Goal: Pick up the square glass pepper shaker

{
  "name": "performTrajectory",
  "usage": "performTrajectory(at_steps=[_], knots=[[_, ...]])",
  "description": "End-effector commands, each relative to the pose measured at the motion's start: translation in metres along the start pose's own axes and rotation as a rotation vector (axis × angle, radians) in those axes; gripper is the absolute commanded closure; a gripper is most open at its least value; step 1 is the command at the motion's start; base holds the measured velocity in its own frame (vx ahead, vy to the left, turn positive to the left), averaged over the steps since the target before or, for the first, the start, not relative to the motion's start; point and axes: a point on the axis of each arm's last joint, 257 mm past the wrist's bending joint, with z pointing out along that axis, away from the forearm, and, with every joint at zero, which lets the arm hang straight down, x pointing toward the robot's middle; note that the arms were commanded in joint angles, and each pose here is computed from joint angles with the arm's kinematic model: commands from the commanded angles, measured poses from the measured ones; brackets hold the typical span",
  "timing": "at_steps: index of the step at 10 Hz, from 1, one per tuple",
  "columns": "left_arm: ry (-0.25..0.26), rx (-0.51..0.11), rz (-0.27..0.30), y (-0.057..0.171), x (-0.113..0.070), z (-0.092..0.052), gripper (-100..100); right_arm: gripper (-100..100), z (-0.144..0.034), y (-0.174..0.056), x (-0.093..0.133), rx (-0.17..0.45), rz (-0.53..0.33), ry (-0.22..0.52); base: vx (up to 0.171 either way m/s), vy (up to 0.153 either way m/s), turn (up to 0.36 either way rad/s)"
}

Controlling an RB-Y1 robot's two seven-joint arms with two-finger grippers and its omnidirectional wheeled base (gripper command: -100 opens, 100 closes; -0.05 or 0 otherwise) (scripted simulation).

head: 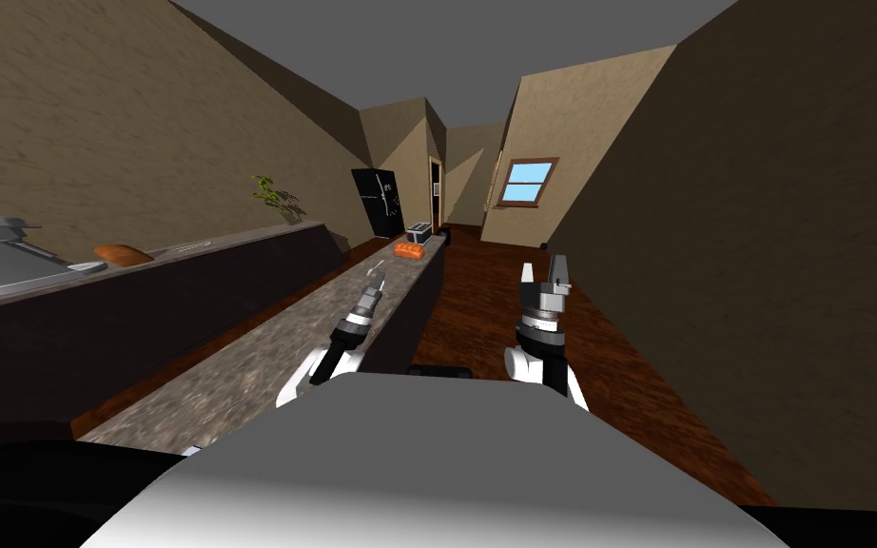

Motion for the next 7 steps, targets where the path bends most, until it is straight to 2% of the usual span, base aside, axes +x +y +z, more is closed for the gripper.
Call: performTrajectory(at_steps=[1,2,4,5,7], knots=[[0.055,-0.049,0.031,0.024,0.011,-0.008,-100,0,0.000,0.000,0.000,0.000,0.000,0.000,-0.034,0.012,-0.039],[0.055,-0.049,0.031,0.024,0.011,-0.008,-100,0,0.000,0.000,0.000,0.000,0.000,0.000,-0.020,0.008,-0.016],[0.122,-0.111,0.077,0.054,0.019,-0.020,-100,0,0.000,0.000,0.000,0.000,0.000,0.000,-0.017,0.006,-0.041],[0.122,-0.111,0.077,0.054,0.019,-0.020,-100,0,0.000,0.000,0.000,0.000,0.000,0.000,-0.015,0.008,-0.021],[0.185,-0.174,0.129,0.085,0.024,-0.034,-100,0,0.000,0.000,0.000,0.000,0.000,0.000,-0.014,0.008,-0.055]])
